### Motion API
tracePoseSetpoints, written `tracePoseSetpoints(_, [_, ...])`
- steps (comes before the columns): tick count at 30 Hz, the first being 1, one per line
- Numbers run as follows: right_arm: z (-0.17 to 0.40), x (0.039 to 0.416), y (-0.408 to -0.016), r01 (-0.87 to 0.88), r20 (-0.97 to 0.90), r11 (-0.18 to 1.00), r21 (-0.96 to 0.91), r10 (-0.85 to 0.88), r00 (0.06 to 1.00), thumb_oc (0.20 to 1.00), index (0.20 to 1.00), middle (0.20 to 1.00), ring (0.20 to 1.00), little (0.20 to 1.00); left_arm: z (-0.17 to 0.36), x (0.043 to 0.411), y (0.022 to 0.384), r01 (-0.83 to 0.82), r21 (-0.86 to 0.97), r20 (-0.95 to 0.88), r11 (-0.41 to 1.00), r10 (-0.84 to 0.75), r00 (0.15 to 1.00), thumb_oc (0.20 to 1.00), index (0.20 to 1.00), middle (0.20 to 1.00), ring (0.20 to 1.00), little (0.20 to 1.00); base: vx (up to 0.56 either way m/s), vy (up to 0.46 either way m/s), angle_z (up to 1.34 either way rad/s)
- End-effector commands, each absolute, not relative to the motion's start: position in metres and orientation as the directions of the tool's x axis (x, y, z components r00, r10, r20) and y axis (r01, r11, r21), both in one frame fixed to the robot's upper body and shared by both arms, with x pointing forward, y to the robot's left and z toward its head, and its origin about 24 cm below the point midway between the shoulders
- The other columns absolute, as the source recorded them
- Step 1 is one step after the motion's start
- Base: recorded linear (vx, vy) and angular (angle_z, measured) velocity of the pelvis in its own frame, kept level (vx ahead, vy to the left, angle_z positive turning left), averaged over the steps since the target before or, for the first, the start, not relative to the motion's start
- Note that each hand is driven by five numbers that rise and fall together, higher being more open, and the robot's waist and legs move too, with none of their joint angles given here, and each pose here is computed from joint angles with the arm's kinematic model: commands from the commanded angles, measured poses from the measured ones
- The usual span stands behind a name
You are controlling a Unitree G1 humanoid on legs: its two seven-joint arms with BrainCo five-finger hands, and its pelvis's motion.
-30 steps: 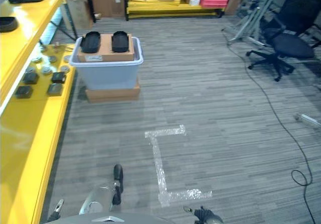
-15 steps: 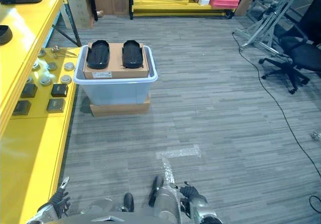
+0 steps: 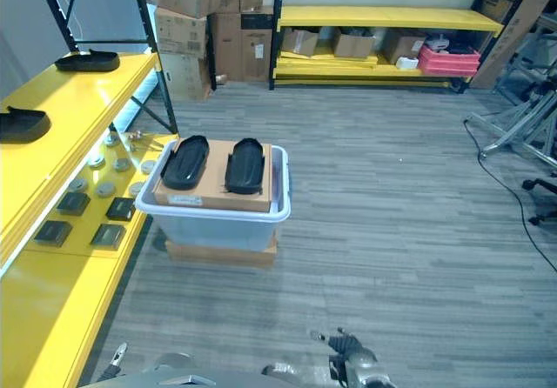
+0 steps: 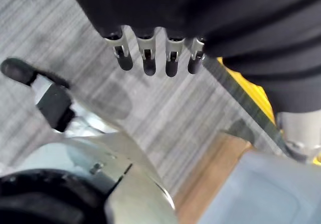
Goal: Move parts from the plastic box to the shelf.
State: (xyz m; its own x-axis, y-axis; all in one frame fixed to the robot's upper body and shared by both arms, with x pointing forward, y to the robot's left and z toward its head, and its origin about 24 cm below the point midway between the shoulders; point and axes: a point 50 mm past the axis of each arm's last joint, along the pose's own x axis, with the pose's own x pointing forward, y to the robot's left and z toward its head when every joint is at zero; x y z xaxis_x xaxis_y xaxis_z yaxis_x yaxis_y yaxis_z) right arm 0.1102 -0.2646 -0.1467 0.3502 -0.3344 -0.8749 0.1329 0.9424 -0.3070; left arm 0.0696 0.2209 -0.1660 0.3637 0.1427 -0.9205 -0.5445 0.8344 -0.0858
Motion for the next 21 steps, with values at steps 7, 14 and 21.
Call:
tracePoseSetpoints(7, [-0.141, 0.100, -0.278, 0.156, -0.832, 0.915, -0.371, -0.402, 0.381, 1.000, 1.000, 1.000, 1.000, 1.000, -0.159, 0.081, 0.242, -0.553, -0.047, -0.903, 0.832, 0.201, 0.379, 1.000, 1.000, 1.000, 1.000, 1.000, 0.33, 0.265, 0.01])
tracePoseSetpoints(14, [-0.143, 0.117, -0.255, 0.203, -0.827, 0.942, -0.267, -0.332, 0.453, 1.000, 1.000, 1.000, 1.000, 1.000, -0.160, 0.071, 0.247, -0.493, 0.003, -0.904, 0.870, 0.213, 0.370, 1.000, 1.000, 1.000, 1.000, 1.000, 0.20, 0.166, -0.26])
tracePoseSetpoints(21, [-0.133, 0.146, -0.243, 0.191, -0.783, 0.952, -0.240, -0.306, 0.541, 1.000, 1.000, 1.000, 1.000, 1.000, -0.154, 0.089, 0.250, -0.507, -0.029, -0.884, 0.861, 0.214, 0.415, 1.000, 1.000, 1.000, 1.000, 1.000, 0.02, -0.125, 0.10])
